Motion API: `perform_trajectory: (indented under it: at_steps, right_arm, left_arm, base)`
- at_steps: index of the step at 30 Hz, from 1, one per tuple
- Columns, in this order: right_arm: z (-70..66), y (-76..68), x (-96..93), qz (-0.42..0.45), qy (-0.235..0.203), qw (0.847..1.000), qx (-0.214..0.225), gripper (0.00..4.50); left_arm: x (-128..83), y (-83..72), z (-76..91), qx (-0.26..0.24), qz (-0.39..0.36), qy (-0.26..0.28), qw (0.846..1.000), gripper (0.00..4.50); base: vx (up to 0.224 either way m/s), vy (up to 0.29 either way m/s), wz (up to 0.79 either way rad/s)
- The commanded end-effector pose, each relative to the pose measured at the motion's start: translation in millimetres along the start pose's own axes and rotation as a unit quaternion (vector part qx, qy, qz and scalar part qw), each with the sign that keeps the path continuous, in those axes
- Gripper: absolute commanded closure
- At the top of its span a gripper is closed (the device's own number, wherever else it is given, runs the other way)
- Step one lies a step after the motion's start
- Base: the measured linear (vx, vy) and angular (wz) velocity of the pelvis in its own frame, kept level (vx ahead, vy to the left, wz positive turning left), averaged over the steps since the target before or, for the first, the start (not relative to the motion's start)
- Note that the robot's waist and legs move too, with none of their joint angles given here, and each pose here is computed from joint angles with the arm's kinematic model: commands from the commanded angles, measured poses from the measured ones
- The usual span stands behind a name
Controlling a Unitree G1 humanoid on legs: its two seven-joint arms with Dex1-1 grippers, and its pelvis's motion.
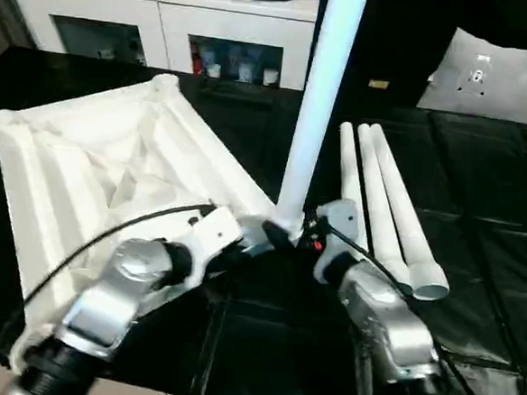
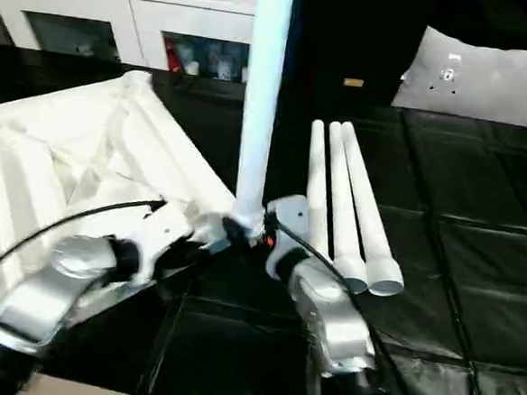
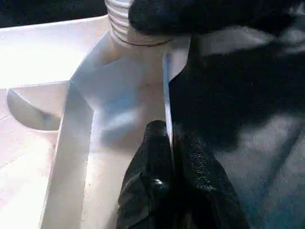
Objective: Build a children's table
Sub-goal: Rotate leg to tighten
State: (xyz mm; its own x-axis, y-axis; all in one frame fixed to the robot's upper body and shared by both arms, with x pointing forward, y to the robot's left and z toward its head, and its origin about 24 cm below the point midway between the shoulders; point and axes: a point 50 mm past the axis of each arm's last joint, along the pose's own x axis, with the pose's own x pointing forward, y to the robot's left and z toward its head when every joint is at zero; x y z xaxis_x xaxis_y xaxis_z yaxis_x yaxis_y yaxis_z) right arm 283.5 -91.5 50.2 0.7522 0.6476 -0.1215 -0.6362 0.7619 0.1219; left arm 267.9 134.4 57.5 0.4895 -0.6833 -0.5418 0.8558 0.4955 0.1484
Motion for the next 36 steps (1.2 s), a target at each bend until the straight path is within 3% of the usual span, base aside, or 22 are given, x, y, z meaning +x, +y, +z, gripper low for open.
perform_trajectory:
  at_steps: [1, 4, 9, 18, 25, 36]
  right_arm:
    - [10.9, 1.6, -3.7, 0.034, -0.016, 0.999, -0.016, 0.05]
    - [18.9, -0.3, -20.5, 0.132, 0.015, 0.988, -0.076, 0.05]
    - [22.8, -3.0, -33.0, 0.212, 0.053, 0.970, -0.104, 0.05]
    - [20.1, -5.5, -42.3, 0.330, 0.113, 0.931, -0.111, 0.05]
    - [17.1, -2.8, -36.6, 0.365, 0.126, 0.916, -0.110, 0.05]
    - [18.2, -1.2, -25.9, 0.400, 0.132, 0.904, -0.076, 1.00]
  left_arm:
    - [-5.4, 5.5, 3.5, 0.026, -0.020, -0.003, 0.999, 4.50]
    - [-18.4, 10.1, -3.5, 0.067, -0.097, 0.006, 0.993, 4.50]
    - [-30.0, 12.8, -13.1, 0.110, -0.171, 0.034, 0.979, 4.50]
    - [-36.3, 16.5, -13.2, 0.134, -0.270, 0.029, 0.953, 4.50]
    - [-33.3, 17.3, -12.4, 0.145, -0.290, 0.027, 0.946, 4.50]
    - [-31.3, 18.0, -11.5, 0.157, -0.313, 0.030, 0.936, 4.50]
  base:
    - [0.000, 0.000, 0.00]
    - [0.000, 0.000, 0.00]
    - [0.000, 0.000, 0.00]
    - [0.000, 0.000, 0.00]
    - [0.000, 0.000, 0.00]
    - [0.000, 0.000, 0.00]
